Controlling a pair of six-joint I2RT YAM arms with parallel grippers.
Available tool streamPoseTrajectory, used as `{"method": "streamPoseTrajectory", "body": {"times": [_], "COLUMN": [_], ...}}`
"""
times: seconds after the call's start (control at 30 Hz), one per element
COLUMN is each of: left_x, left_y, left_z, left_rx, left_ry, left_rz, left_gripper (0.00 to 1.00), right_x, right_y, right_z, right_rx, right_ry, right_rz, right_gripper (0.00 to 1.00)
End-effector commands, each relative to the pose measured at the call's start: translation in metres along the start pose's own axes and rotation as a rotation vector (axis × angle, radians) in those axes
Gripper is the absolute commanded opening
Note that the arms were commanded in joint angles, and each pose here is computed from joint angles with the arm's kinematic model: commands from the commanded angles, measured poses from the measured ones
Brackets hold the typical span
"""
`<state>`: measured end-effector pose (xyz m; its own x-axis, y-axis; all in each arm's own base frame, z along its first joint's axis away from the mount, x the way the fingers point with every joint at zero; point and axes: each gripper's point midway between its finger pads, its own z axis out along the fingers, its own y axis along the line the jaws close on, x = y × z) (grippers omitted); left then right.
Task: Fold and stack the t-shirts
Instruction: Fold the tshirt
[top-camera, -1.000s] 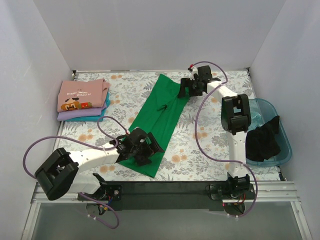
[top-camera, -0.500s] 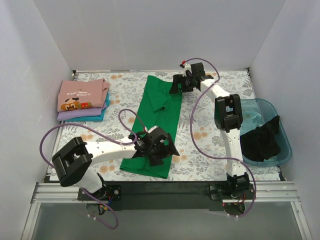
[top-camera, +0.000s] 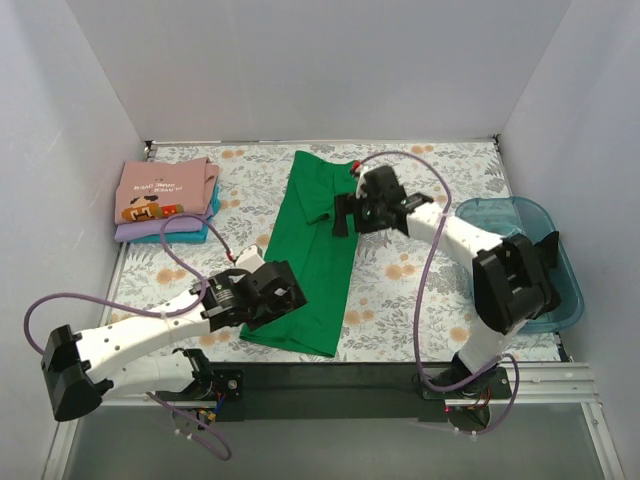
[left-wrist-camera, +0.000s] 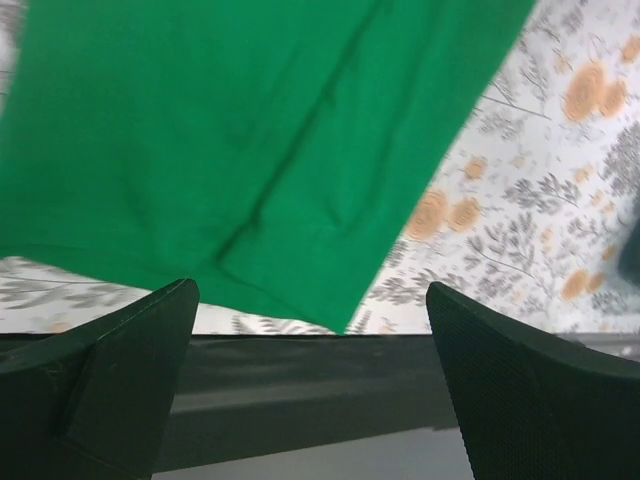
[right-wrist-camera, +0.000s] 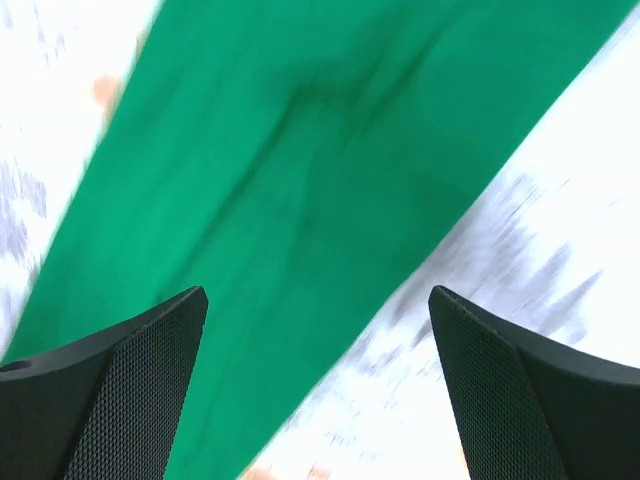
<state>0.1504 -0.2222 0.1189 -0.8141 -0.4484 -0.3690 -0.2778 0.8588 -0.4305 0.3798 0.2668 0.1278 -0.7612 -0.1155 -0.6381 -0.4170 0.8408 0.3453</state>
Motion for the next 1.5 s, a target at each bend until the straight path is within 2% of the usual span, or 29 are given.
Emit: {"method": "streamPoseTrajectory", "body": {"times": [0.0,0.07,0.1,0.2,0.33,0.4,0.53,0.8,1.0,1.13,1.27,1.47], "left_x": [-0.018,-0.021,-0.024,-0.022,-0.022,-0.021,-0.021,-0.017,-0.012,0.002,0.021,0.032], "left_y": [0.044,0.062,0.064,0.069,0.073,0.074,0.076,0.071,0.069,0.061,0.056,0.072], "left_z": [-0.005,-0.008,-0.011,-0.014,-0.015,-0.015,-0.014,-0.008,-0.001,0.008,0.020,0.033], "left_rx": [-0.109,-0.158,-0.153,-0.155,-0.151,-0.155,-0.166,-0.173,-0.185,-0.162,-0.128,-0.187], "left_ry": [-0.118,-0.144,-0.155,-0.146,-0.149,-0.146,-0.146,-0.125,-0.106,-0.034,0.052,0.071], "left_rz": [-0.169,-0.194,-0.217,-0.209,-0.215,-0.214,-0.221,-0.198,-0.165,-0.124,-0.081,-0.088], "left_gripper": [0.98,0.98,0.98,0.98,0.98,0.98,0.98,0.98,0.98,0.98,0.98,0.97], "right_x": [0.090,0.105,0.132,0.157,0.199,0.218,0.245,0.277,0.282,0.274,0.255,0.212], "right_y": [0.039,0.068,0.082,0.118,0.146,0.153,0.138,0.075,0.035,0.021,0.041,0.069], "right_z": [-0.001,-0.014,-0.017,-0.028,-0.028,-0.027,-0.021,-0.028,-0.044,-0.051,-0.057,-0.079], "right_rx": [0.017,-0.017,-0.036,-0.149,-0.211,-0.215,-0.164,-0.030,0.027,0.041,-0.057,-0.158], "right_ry": [0.106,0.089,0.132,0.138,0.221,0.265,0.322,0.383,0.366,0.338,0.301,0.164], "right_rz": [-0.011,-0.045,-0.071,-0.087,-0.169,-0.157,-0.124,-0.025,0.054,0.077,0.020,-0.029], "right_gripper": [0.99,0.98,0.98,0.98,0.98,0.98,0.98,0.98,0.99,0.98,0.98,0.98]}}
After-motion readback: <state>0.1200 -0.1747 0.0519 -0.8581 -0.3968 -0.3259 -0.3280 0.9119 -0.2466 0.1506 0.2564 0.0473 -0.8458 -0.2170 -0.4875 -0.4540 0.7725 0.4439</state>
